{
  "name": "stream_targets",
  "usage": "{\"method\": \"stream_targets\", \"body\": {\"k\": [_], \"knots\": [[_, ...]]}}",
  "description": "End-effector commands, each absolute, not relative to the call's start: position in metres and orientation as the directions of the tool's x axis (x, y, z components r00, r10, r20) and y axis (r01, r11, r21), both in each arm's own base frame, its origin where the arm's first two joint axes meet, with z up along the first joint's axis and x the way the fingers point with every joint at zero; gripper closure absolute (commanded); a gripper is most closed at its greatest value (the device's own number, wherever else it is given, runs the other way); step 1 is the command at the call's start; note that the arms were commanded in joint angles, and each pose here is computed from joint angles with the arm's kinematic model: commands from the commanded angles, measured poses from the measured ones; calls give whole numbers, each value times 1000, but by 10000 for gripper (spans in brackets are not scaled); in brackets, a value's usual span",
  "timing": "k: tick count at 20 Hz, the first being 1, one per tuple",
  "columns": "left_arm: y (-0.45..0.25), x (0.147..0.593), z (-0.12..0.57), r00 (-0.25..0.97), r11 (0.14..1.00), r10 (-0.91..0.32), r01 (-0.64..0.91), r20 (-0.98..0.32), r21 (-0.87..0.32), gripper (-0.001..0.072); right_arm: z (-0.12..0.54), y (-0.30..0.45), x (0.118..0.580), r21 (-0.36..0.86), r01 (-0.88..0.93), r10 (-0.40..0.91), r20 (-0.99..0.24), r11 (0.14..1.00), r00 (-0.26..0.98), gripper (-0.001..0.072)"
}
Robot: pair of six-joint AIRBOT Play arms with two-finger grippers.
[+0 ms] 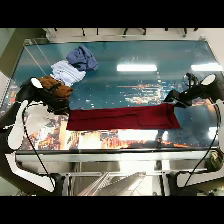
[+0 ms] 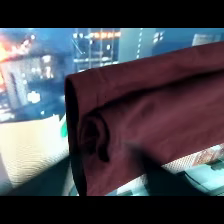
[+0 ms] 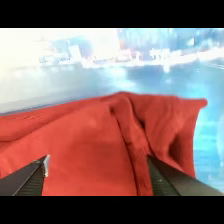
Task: Fold the shirts.
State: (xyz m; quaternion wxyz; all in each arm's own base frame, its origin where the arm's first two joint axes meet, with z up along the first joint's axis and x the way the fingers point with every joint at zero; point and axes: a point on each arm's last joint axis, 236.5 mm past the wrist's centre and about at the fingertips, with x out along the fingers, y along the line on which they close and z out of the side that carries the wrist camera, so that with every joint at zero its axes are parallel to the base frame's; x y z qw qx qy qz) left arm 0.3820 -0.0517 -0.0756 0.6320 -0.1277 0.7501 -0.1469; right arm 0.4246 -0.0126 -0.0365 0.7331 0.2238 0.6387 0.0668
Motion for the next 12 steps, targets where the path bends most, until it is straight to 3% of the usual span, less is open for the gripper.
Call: {"method": "stream_targets", "body": {"k": [1, 5, 6, 7, 8, 12], "knots": [[-39, 387, -66, -129, 941, -336, -6, -933, -338, 96, -17, -11, 418, 447, 103, 431, -890, 888, 146, 11], [-5, 400, -23, 28, 955, -276, -106, -961, -278, 97, -26, -55, 400, 476, 177, 455, -878, 861, 150, 11], [-1, 400, -9, 63, 951, -275, -127, -959, -281, 139, -32, -61, 394, 500, 197, 480, -865, 843, 144, 11], [1, 399, 5, 94, 952, -270, -121, -958, -280, 481, -39, -61, 389, 540, 210, 521, -842, 815, 144, 11], [0, 397, 18, 119, 957, -266, -90, -957, -277, 684, -45, -60, 384, 574, 215, 556, -819, 790, 145, 11], [-11, 393, 66, 231, 964, -252, -27, -940, -265, 684, -76, -58, 371, 605, 217, 597, -795, 766, 106, 10]]}}
